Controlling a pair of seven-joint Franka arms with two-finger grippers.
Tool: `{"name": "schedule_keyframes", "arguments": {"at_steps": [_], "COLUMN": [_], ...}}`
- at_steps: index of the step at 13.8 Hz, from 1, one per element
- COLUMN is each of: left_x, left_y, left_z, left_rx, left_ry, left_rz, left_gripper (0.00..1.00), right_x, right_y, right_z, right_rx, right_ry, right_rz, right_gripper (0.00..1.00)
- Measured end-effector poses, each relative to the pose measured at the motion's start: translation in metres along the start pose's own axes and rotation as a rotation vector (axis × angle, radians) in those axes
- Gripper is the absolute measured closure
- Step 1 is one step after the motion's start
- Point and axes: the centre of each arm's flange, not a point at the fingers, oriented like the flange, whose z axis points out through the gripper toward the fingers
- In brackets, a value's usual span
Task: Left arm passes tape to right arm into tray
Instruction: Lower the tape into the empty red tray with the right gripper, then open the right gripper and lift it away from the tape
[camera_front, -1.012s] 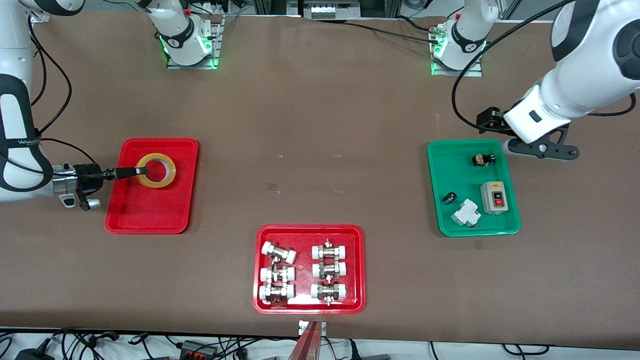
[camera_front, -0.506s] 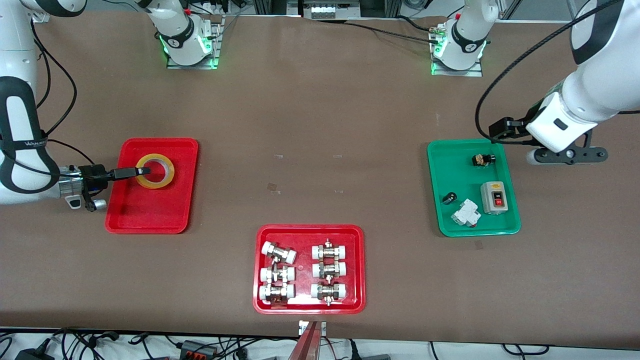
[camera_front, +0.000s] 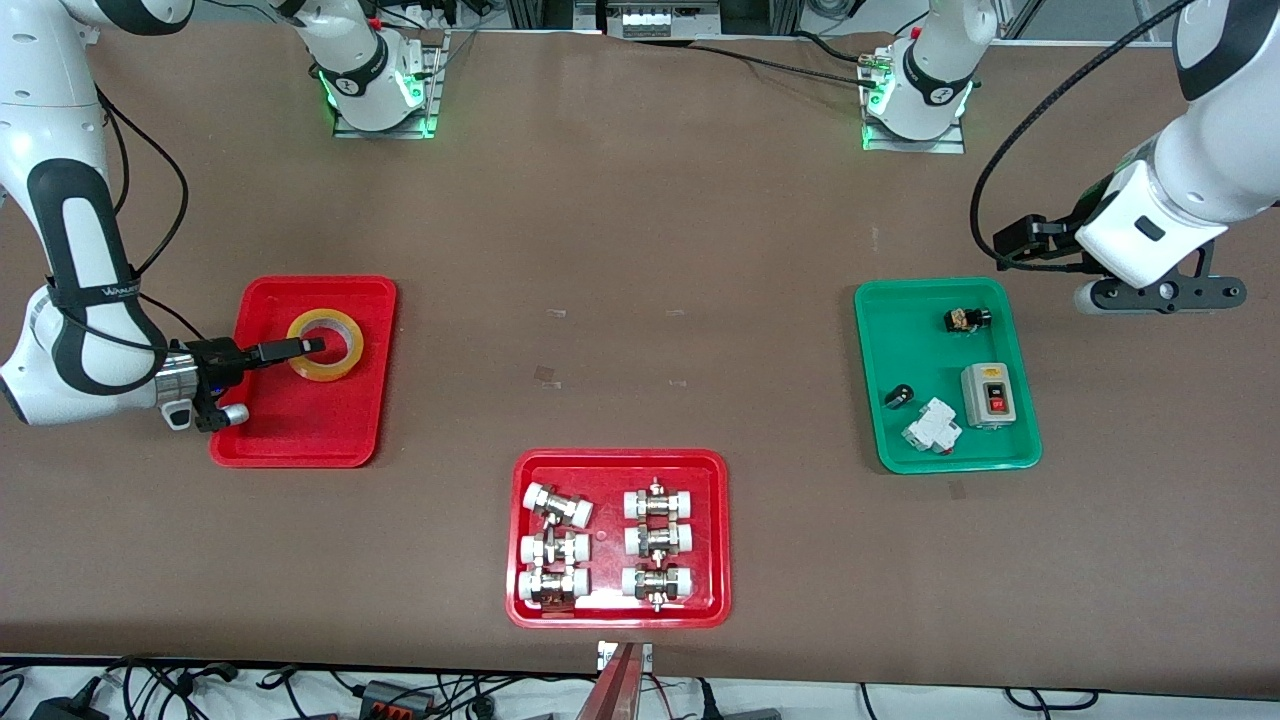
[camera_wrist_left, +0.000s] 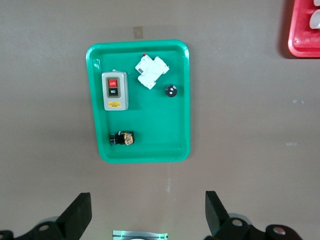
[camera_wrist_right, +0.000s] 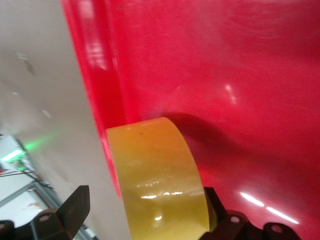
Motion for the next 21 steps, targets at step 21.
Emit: {"name": "schedule_keyframes", "arguments": {"at_steps": [21], "left_x": [0.010], "left_y": [0.007], "left_z": [-0.022], "left_rx": [-0.076], "left_ry": [0.137], "left_rz": [0.065], "left_gripper": [0.00], "right_x": [-0.069], "right_y": [-0.267], "right_z": [-0.199], "right_rx": [-0.596], "right_ry": [0.255], "right_rz": [0.035], "right_gripper": [0.00]}}
